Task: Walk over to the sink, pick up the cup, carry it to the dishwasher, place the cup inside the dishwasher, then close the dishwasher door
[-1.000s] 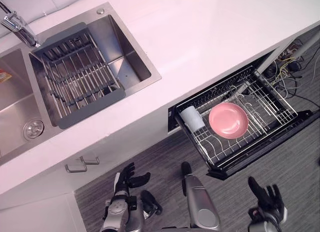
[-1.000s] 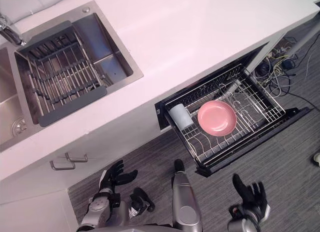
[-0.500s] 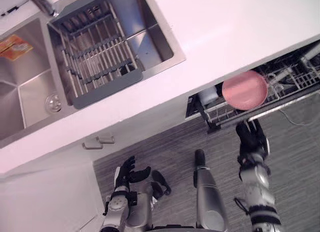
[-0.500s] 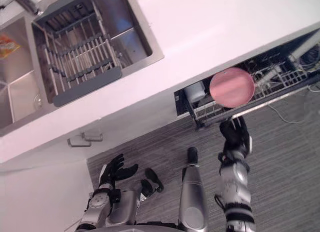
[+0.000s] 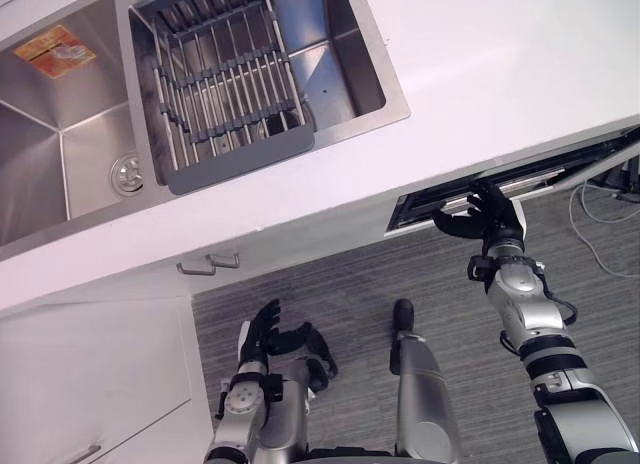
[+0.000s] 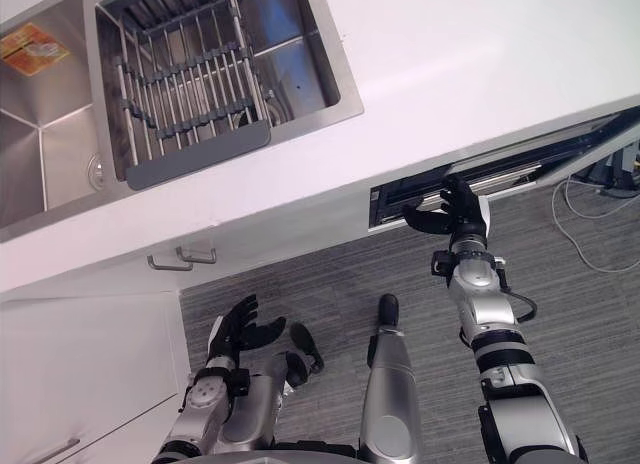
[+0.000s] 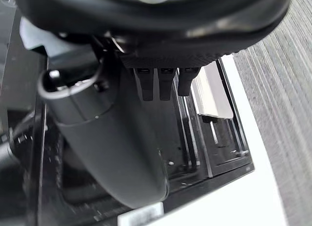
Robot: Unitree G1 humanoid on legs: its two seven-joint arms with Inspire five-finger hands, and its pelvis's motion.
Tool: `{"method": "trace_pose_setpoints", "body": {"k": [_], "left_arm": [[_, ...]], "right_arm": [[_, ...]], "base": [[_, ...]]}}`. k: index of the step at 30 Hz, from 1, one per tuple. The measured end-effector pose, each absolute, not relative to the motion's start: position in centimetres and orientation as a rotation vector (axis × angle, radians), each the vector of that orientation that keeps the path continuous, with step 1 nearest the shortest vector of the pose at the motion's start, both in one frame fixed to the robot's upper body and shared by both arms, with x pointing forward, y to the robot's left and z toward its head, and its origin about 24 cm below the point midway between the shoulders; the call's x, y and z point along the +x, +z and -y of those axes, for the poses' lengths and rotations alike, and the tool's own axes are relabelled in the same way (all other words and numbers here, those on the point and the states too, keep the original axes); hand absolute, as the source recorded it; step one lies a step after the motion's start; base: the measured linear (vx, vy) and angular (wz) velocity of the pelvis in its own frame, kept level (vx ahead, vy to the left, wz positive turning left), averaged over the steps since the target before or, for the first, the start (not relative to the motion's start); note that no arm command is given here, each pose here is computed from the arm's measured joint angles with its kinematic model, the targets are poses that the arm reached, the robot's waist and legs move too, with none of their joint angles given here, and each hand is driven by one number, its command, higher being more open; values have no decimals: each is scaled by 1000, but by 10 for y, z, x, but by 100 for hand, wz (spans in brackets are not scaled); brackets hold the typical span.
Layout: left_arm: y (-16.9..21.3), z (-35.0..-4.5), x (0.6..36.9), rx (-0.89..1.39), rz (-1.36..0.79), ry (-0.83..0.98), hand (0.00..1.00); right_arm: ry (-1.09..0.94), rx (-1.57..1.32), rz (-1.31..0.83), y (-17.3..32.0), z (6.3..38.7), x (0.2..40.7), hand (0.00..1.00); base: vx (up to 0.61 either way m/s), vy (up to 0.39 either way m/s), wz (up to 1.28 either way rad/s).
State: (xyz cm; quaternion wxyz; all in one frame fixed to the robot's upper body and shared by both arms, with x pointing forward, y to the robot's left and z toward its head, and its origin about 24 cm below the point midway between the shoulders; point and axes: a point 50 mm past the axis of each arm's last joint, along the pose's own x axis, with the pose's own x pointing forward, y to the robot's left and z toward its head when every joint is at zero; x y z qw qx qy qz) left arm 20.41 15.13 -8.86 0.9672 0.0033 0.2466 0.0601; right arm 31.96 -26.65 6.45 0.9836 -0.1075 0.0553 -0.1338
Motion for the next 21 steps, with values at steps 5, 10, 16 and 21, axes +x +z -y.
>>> {"method": "trace_pose_setpoints", "body": {"k": [5, 10, 16, 21], "left_arm": [[-100, -165, 195, 55, -568, 129, 90], [-110, -188, 177, 119, -644, 141, 90], [-114, -209, 162, 139, -683, 191, 90], [-120, -221, 142, 133, -737, 211, 90]], "right_arm": [[-149, -248, -99, 34, 249, 284, 90], [-150, -237, -226, -9, 248, 243, 90], [-163, -255, -526, -73, 249, 186, 90], [-189, -235, -720, -104, 252, 145, 90]], "base": [[67, -55, 19], [116, -1, 14], [65, 61, 6], [-26, 5, 11]]}}
